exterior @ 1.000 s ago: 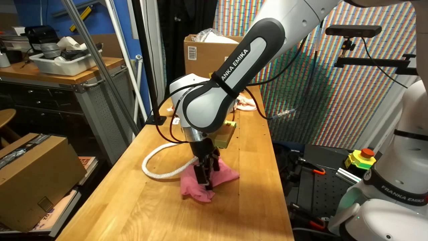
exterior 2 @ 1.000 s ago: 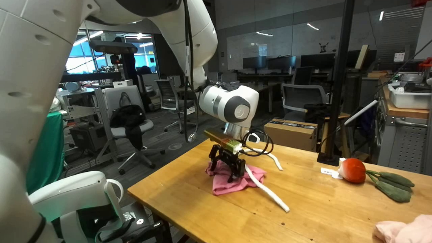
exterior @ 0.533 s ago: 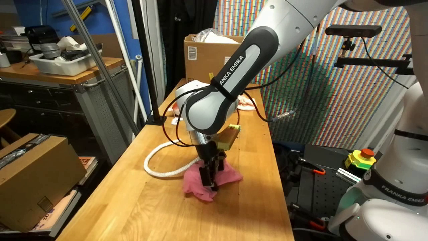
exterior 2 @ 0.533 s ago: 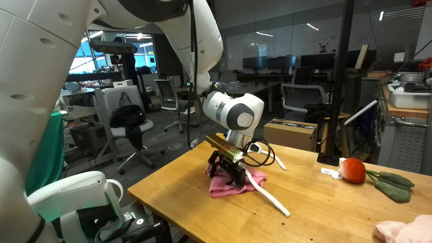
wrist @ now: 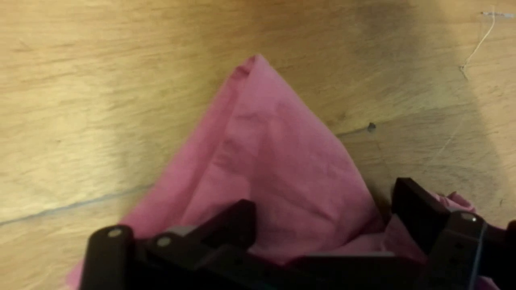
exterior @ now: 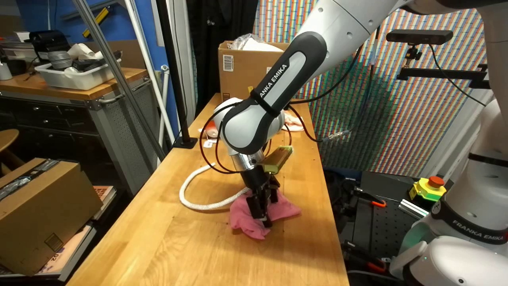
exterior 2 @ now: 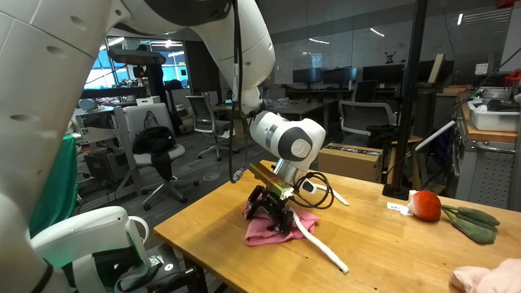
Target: Separate the clothes, rope and plush toy on the table
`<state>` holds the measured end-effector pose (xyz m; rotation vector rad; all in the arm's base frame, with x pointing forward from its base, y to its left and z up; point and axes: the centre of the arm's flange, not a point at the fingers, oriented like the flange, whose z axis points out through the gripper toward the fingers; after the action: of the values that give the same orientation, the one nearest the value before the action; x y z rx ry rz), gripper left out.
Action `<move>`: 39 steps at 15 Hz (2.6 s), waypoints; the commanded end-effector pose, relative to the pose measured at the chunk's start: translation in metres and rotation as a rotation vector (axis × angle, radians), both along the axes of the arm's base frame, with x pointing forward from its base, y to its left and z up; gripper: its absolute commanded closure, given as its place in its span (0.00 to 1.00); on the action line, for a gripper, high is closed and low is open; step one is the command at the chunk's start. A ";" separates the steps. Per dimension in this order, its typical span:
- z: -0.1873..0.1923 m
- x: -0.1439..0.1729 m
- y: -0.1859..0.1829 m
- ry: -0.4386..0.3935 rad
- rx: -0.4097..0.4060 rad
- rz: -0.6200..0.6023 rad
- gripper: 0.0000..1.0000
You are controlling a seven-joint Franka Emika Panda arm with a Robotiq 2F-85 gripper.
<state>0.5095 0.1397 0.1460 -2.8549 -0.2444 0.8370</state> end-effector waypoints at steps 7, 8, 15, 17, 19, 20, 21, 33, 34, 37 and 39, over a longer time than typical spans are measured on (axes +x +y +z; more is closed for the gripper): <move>0.002 -0.026 -0.018 0.204 0.013 -0.017 0.00; 0.003 -0.027 -0.017 0.207 0.012 -0.020 0.00; 0.044 -0.018 -0.002 0.137 0.020 -0.037 0.00; 0.061 -0.013 0.006 0.108 0.018 -0.043 0.00; 0.080 -0.009 0.012 0.099 0.021 -0.050 0.00; 0.087 -0.006 0.016 0.088 0.019 -0.054 0.00; 0.092 -0.004 0.018 0.078 0.012 -0.050 0.00; 0.090 0.019 0.028 -0.080 -0.080 0.368 0.00; 0.091 0.021 0.028 -0.098 -0.067 0.384 0.00; 0.096 0.030 0.029 -0.143 -0.028 0.418 0.00; 0.101 0.036 0.029 -0.176 -0.005 0.437 0.00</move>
<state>0.5332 0.1681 0.2392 -2.9445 -0.8285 0.7286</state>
